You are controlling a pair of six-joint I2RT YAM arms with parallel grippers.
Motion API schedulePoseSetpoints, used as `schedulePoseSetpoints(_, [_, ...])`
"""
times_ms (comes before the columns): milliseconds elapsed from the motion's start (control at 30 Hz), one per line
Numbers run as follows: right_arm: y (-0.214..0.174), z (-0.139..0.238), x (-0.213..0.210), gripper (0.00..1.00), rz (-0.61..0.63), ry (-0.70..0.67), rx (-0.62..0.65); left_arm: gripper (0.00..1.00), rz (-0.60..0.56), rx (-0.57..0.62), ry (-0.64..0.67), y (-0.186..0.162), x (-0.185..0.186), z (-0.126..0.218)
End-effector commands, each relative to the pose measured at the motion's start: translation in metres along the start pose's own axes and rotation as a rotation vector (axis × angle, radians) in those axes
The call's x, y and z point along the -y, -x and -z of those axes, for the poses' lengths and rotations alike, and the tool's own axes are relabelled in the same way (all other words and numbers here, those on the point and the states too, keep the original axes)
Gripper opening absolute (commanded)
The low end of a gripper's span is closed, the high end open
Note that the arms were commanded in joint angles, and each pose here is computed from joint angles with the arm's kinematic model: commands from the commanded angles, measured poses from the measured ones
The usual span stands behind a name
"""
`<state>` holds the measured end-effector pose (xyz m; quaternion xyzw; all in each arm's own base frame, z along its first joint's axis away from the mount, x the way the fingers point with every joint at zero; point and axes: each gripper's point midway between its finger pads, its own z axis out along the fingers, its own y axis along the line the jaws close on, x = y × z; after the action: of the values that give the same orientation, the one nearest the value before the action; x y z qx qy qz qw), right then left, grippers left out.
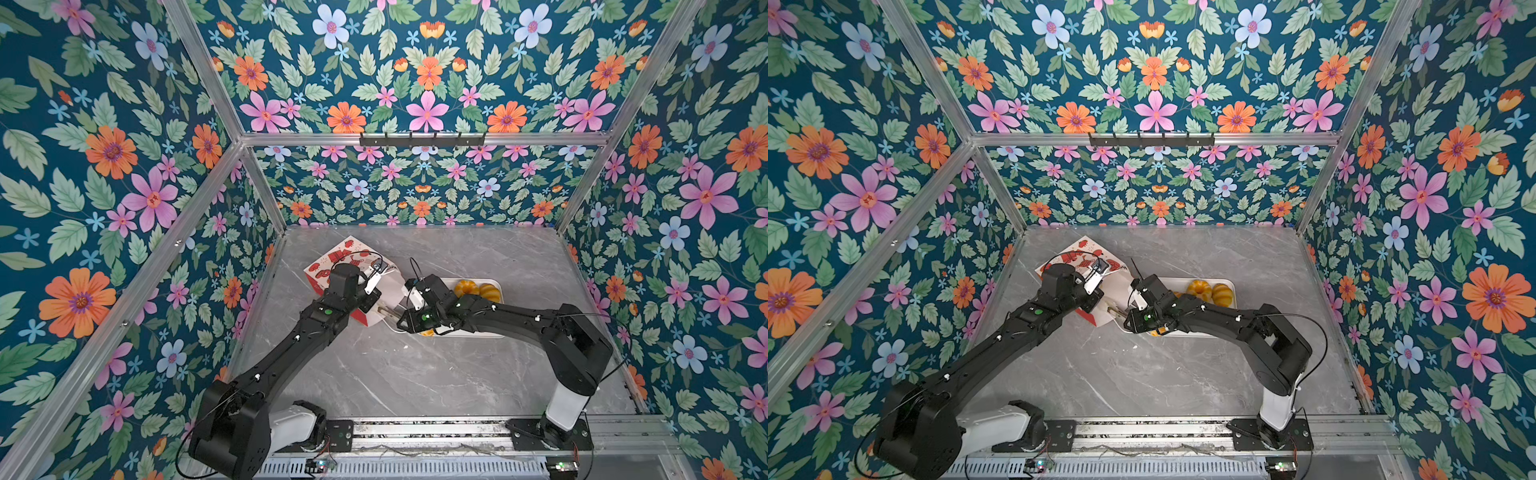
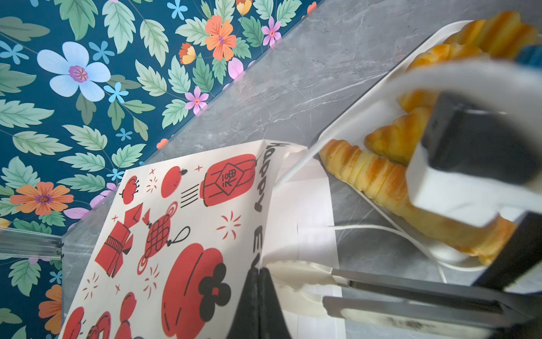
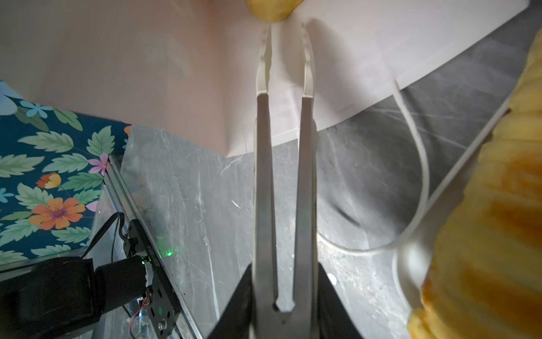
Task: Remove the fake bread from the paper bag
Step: 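Move the right tongs into the bag opening held by the left gripper, then close the right tongs on the remaining pastry inside the bag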
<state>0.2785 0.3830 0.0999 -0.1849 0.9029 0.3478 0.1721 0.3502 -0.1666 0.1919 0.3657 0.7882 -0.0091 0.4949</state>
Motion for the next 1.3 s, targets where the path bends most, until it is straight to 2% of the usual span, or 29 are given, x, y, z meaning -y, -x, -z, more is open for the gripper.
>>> schedulePoseSetpoints(0, [0.008,-0.002,-0.010,0.30,-0.002,0.050,0.008,0.00,0.006,0.034,0.005,0.007,-0.002,0.002])
schedulePoseSetpoints(1267, [0.056,0.023,-0.004,0.30,-0.113,0.118,0.221,0.00,0.012,0.038,0.005,0.008,-0.002,0.003])
